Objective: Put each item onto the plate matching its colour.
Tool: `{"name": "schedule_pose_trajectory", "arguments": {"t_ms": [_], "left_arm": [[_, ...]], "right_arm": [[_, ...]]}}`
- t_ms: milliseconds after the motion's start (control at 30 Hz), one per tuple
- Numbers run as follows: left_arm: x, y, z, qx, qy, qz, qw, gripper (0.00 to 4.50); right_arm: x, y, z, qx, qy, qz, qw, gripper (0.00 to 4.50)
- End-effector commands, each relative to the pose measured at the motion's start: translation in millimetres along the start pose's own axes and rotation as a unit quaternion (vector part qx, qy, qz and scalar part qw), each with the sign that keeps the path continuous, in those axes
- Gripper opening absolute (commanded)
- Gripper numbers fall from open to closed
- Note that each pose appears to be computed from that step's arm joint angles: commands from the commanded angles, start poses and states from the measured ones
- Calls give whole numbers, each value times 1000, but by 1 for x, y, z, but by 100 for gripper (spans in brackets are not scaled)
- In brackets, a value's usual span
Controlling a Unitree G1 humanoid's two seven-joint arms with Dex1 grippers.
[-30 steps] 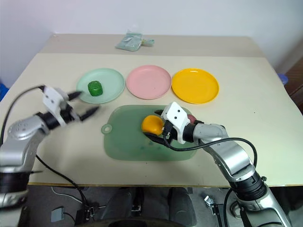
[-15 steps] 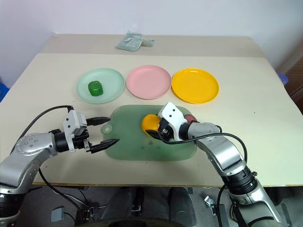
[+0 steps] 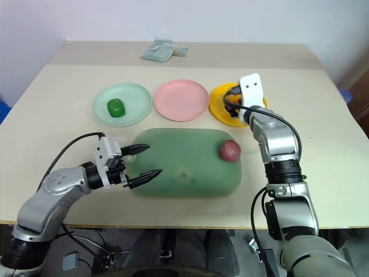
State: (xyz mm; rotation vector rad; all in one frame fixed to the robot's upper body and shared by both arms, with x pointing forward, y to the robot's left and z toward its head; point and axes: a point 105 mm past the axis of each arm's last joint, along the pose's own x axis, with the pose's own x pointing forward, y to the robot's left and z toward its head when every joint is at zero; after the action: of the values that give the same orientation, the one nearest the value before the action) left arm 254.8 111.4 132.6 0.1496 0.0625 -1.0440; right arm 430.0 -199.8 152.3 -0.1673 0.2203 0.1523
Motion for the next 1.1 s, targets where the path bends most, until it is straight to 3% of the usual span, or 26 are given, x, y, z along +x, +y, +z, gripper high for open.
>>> {"name": "schedule_pose_trajectory", "arguments": {"t_ms": [33,100,300,400,467,567,700,1000,1100], "left_arm": [[4,-9,11,10,-19,-11,1000,450],[6,-10,12,9,-20,-11,1000,450],[7,-10,13,10,-20,-10,1000,450],[6,-10,12,7,-17,-17,1000,450],[7,-10,12,7,-16,-23,1000,450],[9,-9,12,9,-16,-30,999,450],[12,-8,13,12,-16,-39,999,450],[11,-8,14,12,-17,-42,999,450],[9,-7,16,8,-23,-33,999,450]], "right_arm": [[5,-6,22,-5,-31,4,999,349],[5,-6,27,-16,-44,11,999,442],[-22,10,65,-78,-160,93,980,447],[-70,28,68,-105,-197,237,945,447],[-98,42,50,-132,-165,324,922,447],[-122,50,10,-166,-85,390,902,447],[-121,43,-19,-177,-33,370,911,447],[-112,38,-46,-151,0,359,921,447],[-109,41,-43,-154,-9,355,922,368]]}}
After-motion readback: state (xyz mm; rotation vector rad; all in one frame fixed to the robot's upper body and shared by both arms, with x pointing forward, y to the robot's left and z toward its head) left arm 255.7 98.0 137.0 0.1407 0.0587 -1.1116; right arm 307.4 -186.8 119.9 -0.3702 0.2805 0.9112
